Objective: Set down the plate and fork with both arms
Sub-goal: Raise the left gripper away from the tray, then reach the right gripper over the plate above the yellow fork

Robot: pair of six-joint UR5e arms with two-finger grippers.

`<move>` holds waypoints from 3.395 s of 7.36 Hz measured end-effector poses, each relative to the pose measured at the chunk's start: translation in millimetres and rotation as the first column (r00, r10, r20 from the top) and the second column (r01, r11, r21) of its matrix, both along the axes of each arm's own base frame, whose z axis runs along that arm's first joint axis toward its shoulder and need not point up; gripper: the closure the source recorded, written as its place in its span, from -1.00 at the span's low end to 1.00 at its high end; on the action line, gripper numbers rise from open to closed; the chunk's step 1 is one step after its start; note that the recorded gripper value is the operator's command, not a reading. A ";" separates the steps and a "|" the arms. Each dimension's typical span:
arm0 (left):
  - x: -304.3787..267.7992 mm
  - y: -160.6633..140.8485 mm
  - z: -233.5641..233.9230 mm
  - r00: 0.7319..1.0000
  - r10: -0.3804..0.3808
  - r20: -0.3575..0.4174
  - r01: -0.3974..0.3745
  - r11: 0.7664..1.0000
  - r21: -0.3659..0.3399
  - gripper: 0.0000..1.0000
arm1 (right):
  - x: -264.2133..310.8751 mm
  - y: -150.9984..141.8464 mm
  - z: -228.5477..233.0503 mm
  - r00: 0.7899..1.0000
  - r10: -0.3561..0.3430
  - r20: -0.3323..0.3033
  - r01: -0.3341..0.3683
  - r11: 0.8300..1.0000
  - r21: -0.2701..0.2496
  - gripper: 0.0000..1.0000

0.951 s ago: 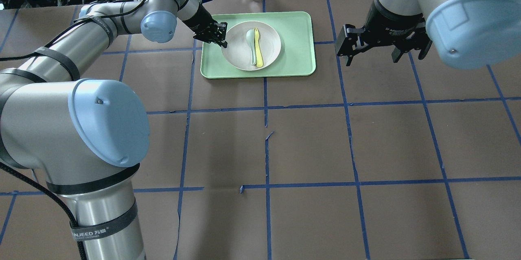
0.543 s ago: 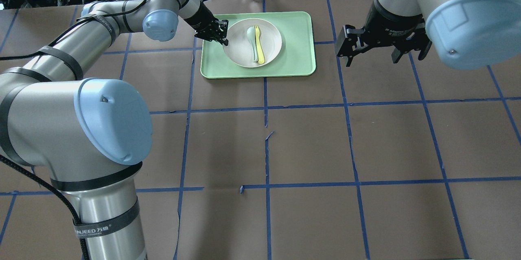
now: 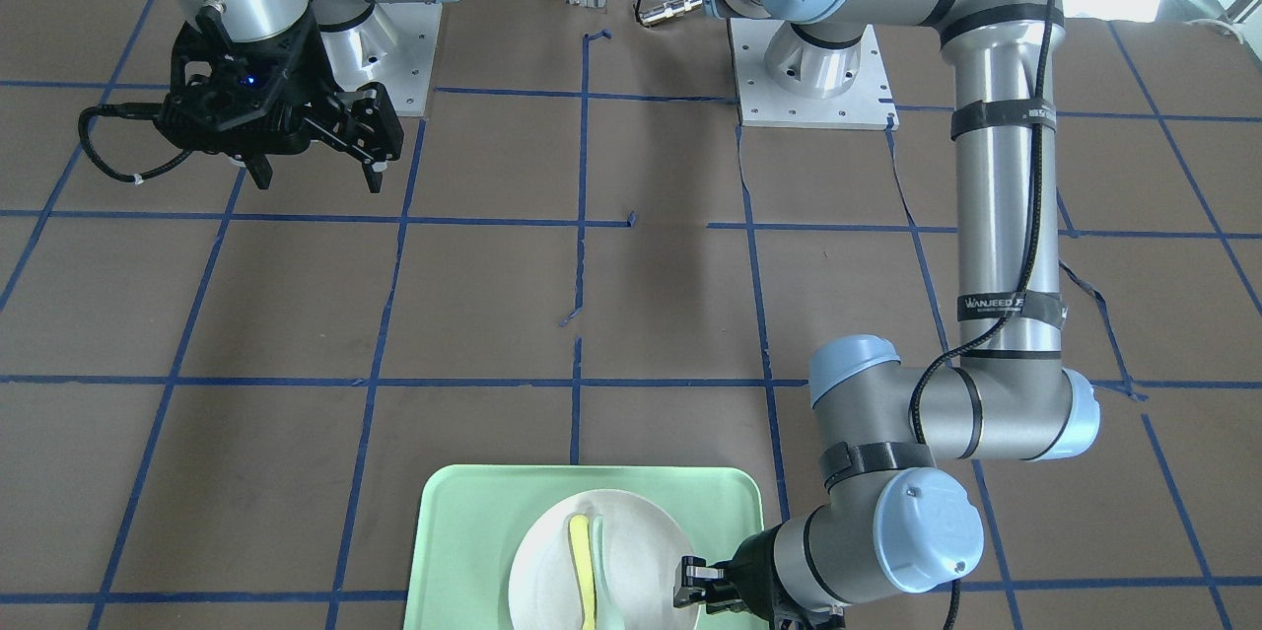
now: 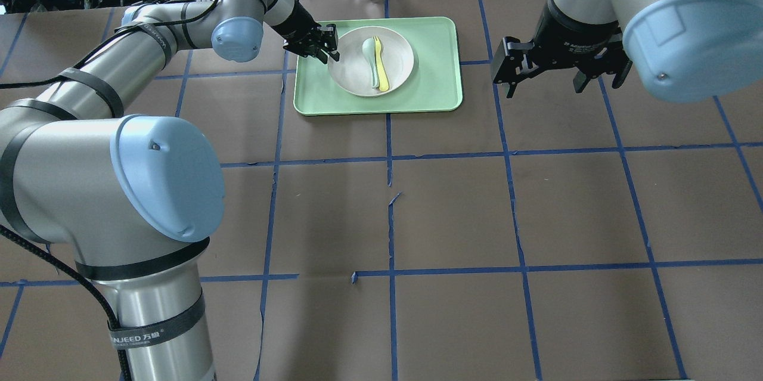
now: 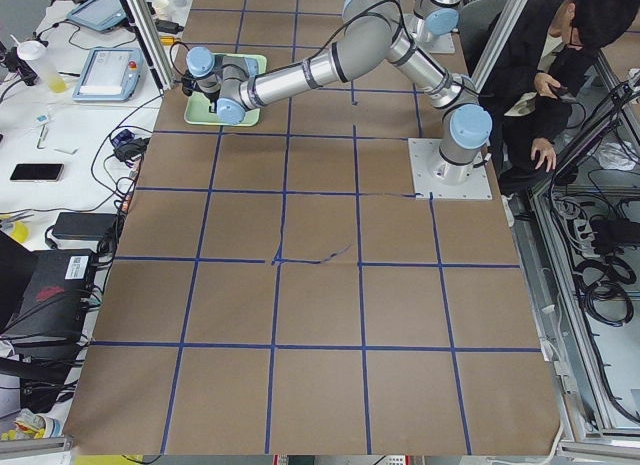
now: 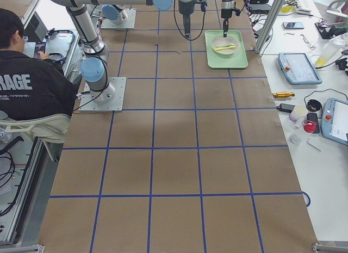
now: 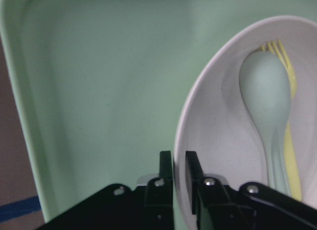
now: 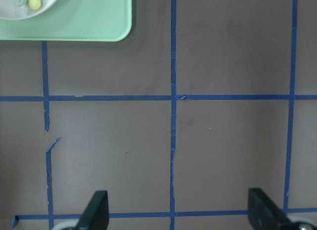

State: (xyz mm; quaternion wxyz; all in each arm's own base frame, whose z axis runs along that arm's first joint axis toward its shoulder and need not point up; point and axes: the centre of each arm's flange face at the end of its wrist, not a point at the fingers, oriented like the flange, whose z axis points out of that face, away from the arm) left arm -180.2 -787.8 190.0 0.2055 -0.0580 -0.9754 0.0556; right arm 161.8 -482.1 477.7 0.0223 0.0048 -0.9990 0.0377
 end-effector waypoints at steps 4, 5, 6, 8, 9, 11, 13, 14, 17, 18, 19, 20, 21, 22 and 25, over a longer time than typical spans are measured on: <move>19.4 77.8 99.3 0.968 0.015 0.251 -0.038 0.996 0.086 -1.00 | 0.3 -0.2 0.8 1.000 0.001 0.000 -0.001 1.000 -0.002 -1.00; 20.1 111.1 148.7 0.956 0.032 0.291 -0.069 0.990 0.119 -1.00 | 0.2 -0.2 0.8 1.000 0.002 0.000 -0.002 1.000 -0.002 -1.00; 18.4 149.3 201.3 0.950 0.054 0.309 -0.103 0.984 0.145 -1.00 | 0.1 -0.1 0.5 1.000 0.002 -0.001 -0.002 1.000 -0.001 -1.00; 9.5 228.2 273.9 0.922 0.118 0.368 -0.181 0.974 0.140 -1.00 | 0.0 -0.3 0.9 1.000 0.003 -0.001 -0.003 1.000 -0.002 -1.00; 6.6 262.6 288.5 0.902 0.150 0.404 -0.215 0.969 0.119 -1.00 | -0.1 -0.5 1.4 1.000 0.003 -0.001 -0.003 1.000 -0.003 -1.00; 5.6 308.9 295.6 0.889 0.173 0.423 -0.232 0.968 0.092 -1.00 | -0.3 -0.8 2.1 1.000 0.003 -0.001 -0.003 1.000 -0.005 -1.00; 5.2 324.6 284.0 0.891 0.183 0.415 -0.227 0.972 0.060 -1.00 | -0.2 -0.9 2.5 1.000 0.003 0.000 -0.003 1.000 -0.006 -1.00; 4.7 327.4 281.3 0.894 0.184 0.408 -0.222 0.974 0.046 -1.00 | -0.2 -1.0 2.7 1.000 0.003 0.000 -0.003 1.000 -0.008 -1.00; 4.1 329.9 278.9 0.897 0.184 0.402 -0.217 0.975 0.040 -1.00 | 0.1 -2.1 2.0 1.000 0.004 0.002 -0.004 1.000 -0.008 -1.00; 4.2 330.5 278.8 0.897 0.183 0.402 -0.217 0.975 0.040 -1.00 | 0.4 -3.9 0.3 1.000 0.006 0.002 -0.006 1.000 -0.005 -1.00; 4.2 330.7 278.8 0.897 0.183 0.402 -0.217 0.975 0.040 -1.00 | 0.7 -4.8 -0.8 1.000 0.007 0.002 -0.007 1.000 -0.004 -1.00; 4.2 330.8 278.7 0.897 0.183 0.402 -0.217 0.975 0.040 -1.00 | 1.4 -6.0 -1.3 1.000 0.010 0.003 -0.010 1.000 -0.003 -1.00; 4.3 331.0 278.7 0.897 0.183 0.402 -0.217 0.975 0.040 -1.00 | 3.3 -14.8 -2.2 1.000 0.015 0.004 -0.015 1.000 -0.006 -1.00; 4.3 331.1 278.3 0.897 0.183 0.403 -0.217 0.975 0.040 -1.00 | 9.0 -38.8 -5.7 1.000 0.021 0.005 -0.021 1.000 -0.009 -1.00; 4.4 331.1 276.1 0.897 0.180 0.405 -0.216 0.975 0.045 -1.00 | 37.2 -139.3 -38.5 0.999 0.037 0.013 -0.036 0.999 -0.039 -1.00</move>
